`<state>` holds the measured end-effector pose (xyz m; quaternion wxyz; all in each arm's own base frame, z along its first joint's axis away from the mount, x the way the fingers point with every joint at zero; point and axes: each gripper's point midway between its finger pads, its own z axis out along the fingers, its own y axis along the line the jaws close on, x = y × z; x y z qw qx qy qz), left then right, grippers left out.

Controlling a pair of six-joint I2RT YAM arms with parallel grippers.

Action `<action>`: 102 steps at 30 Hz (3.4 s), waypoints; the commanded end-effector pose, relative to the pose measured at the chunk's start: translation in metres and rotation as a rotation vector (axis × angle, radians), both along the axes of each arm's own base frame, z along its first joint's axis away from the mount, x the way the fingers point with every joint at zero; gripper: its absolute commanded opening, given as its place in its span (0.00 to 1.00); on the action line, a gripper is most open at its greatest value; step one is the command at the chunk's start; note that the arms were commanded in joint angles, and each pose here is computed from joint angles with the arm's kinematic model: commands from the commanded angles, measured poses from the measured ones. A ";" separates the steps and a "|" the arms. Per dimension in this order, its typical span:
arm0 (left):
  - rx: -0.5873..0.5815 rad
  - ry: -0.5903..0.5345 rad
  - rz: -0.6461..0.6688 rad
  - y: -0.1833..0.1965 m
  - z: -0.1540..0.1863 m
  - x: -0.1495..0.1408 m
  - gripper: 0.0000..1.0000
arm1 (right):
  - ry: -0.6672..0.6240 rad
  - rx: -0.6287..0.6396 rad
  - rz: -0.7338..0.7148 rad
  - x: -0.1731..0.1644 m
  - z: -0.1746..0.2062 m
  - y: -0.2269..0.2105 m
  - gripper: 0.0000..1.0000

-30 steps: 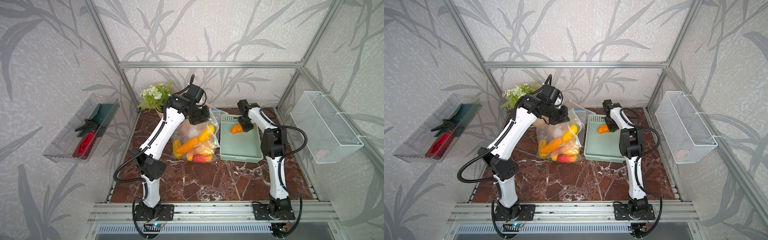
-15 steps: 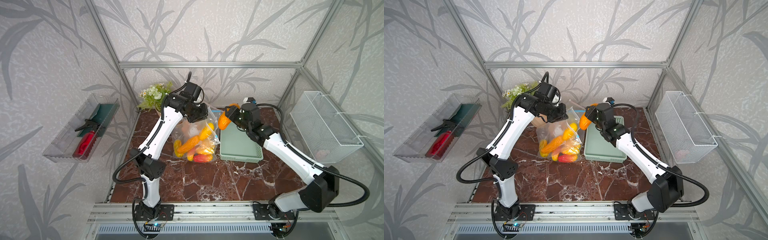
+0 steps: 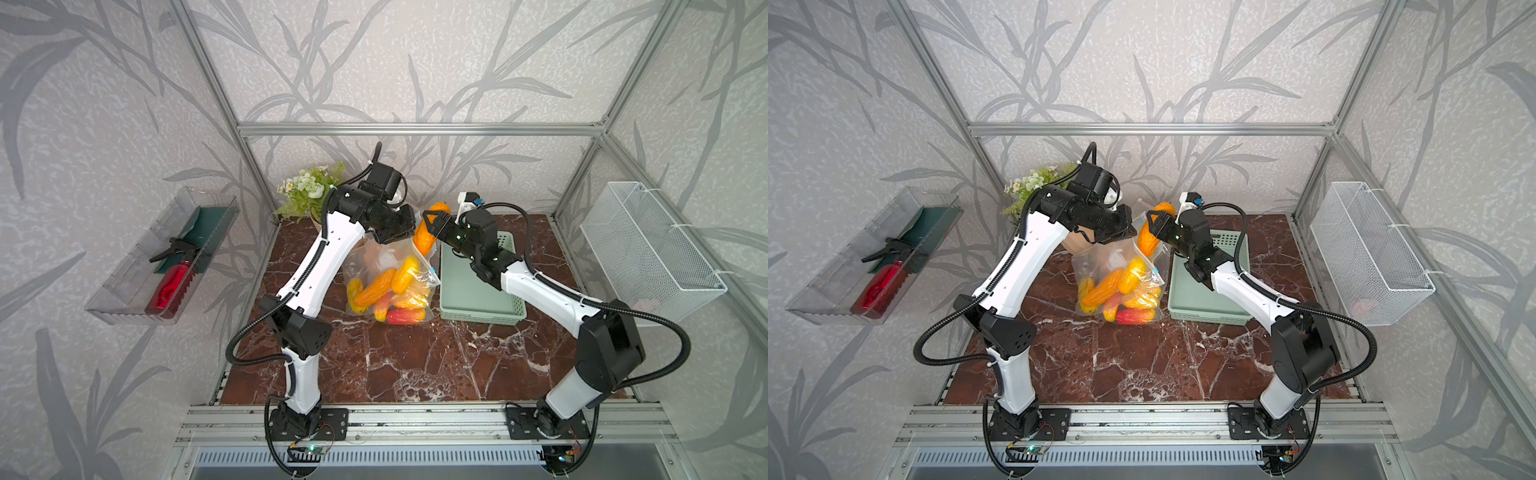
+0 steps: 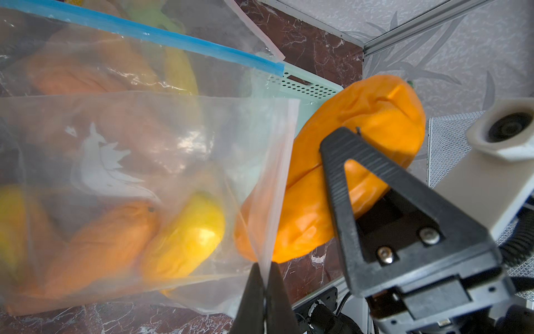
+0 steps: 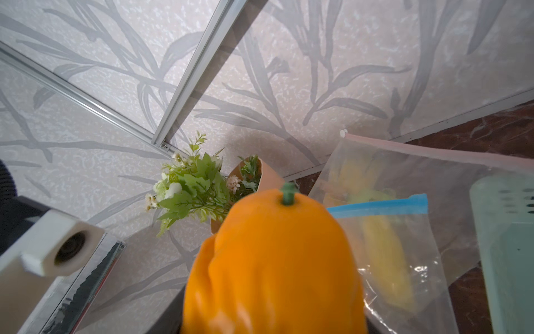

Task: Place the mango in a zip-top bag and seal the zipper
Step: Place the mango in the zipper food storage bag, then adjust the zipper food storage bag at the center of the board.

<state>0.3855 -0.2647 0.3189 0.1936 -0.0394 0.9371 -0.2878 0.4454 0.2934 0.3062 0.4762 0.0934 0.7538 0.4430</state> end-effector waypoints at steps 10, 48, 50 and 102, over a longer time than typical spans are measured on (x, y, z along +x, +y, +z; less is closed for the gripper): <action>-0.032 -0.050 0.031 0.001 0.016 0.011 0.00 | 0.071 -0.128 0.192 -0.043 -0.021 0.021 0.50; -0.032 -0.037 0.021 0.000 0.013 0.012 0.00 | 0.109 -0.263 0.789 -0.119 -0.083 0.013 0.21; -0.028 -0.036 0.020 0.000 0.012 0.012 0.00 | 0.101 -0.271 0.776 -0.119 -0.080 0.012 0.19; -0.422 0.557 0.836 0.102 0.032 -0.087 0.50 | -0.651 -0.914 0.813 -0.165 0.032 0.121 0.00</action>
